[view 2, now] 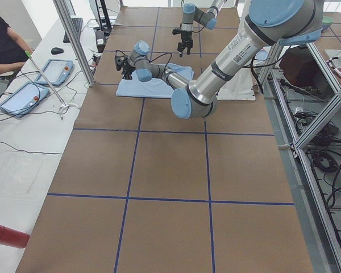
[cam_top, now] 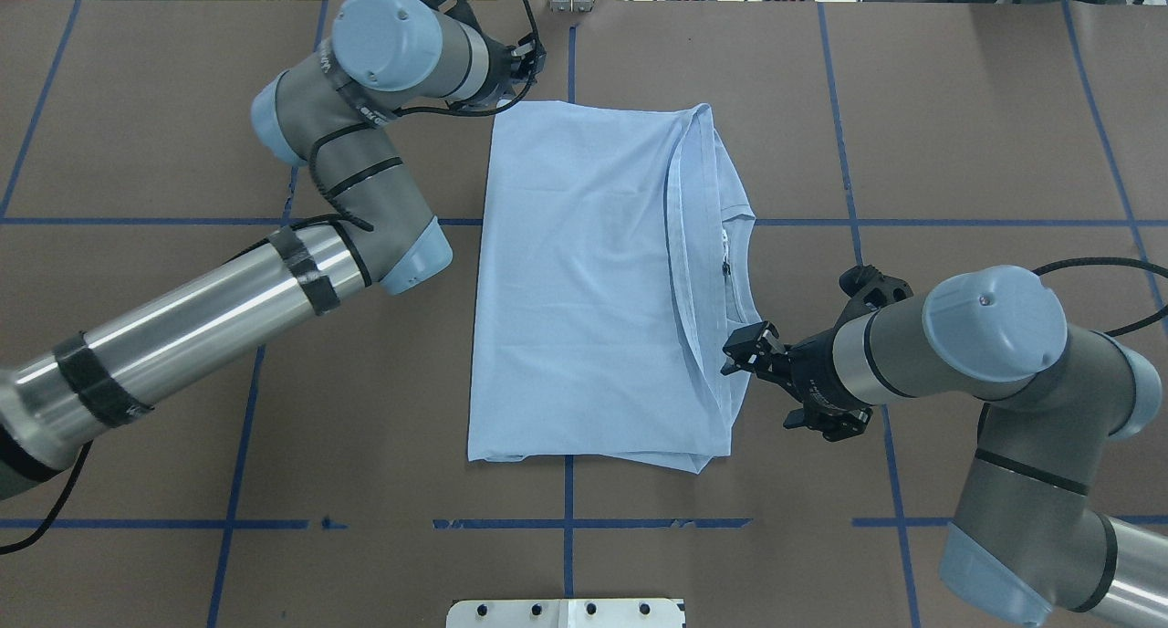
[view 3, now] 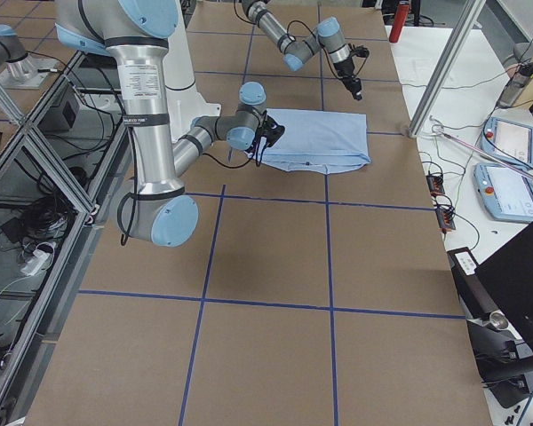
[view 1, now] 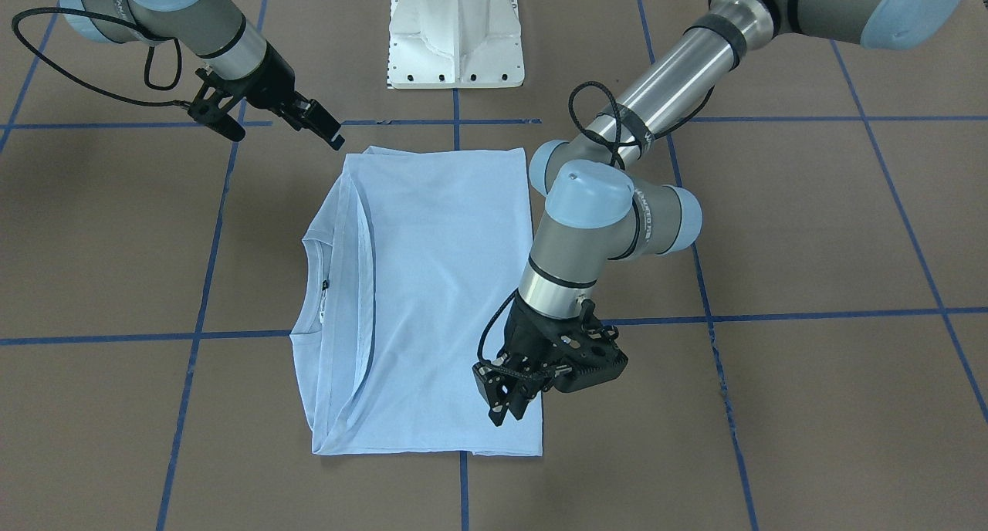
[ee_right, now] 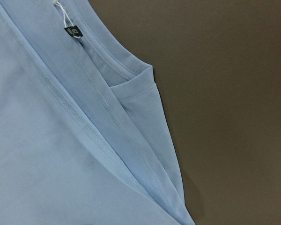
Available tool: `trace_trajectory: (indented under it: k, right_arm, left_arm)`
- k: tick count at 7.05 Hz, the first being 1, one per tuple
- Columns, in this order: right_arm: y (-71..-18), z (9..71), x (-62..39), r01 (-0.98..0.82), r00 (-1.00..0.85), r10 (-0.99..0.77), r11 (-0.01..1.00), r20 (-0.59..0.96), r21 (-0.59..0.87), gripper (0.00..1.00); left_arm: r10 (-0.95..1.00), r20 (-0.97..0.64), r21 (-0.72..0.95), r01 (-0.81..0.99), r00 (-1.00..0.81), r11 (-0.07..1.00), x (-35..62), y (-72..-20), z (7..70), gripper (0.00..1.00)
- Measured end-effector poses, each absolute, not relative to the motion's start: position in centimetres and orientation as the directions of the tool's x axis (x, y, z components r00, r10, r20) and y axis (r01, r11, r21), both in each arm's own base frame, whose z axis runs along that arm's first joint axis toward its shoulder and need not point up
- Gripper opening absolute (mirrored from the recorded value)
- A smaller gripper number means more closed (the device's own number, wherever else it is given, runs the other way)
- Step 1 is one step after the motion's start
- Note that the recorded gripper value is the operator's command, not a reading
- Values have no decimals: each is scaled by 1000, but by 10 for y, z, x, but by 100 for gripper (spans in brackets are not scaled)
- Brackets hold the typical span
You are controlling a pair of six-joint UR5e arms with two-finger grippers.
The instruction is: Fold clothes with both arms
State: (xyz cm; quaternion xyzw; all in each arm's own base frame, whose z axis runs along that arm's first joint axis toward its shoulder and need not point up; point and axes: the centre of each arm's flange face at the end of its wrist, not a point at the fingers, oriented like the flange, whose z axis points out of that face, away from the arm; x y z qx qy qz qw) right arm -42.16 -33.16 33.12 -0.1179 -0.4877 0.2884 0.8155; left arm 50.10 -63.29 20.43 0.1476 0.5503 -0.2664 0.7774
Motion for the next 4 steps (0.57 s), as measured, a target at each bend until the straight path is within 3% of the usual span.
trace_trajectory:
  k: [4]
  right_arm:
    - [-294, 318, -493, -427, 480, 477, 860, 736, -280, 100]
  left_arm:
    - [-248, -936, -74, 551, 248, 831, 478, -602, 232, 41]
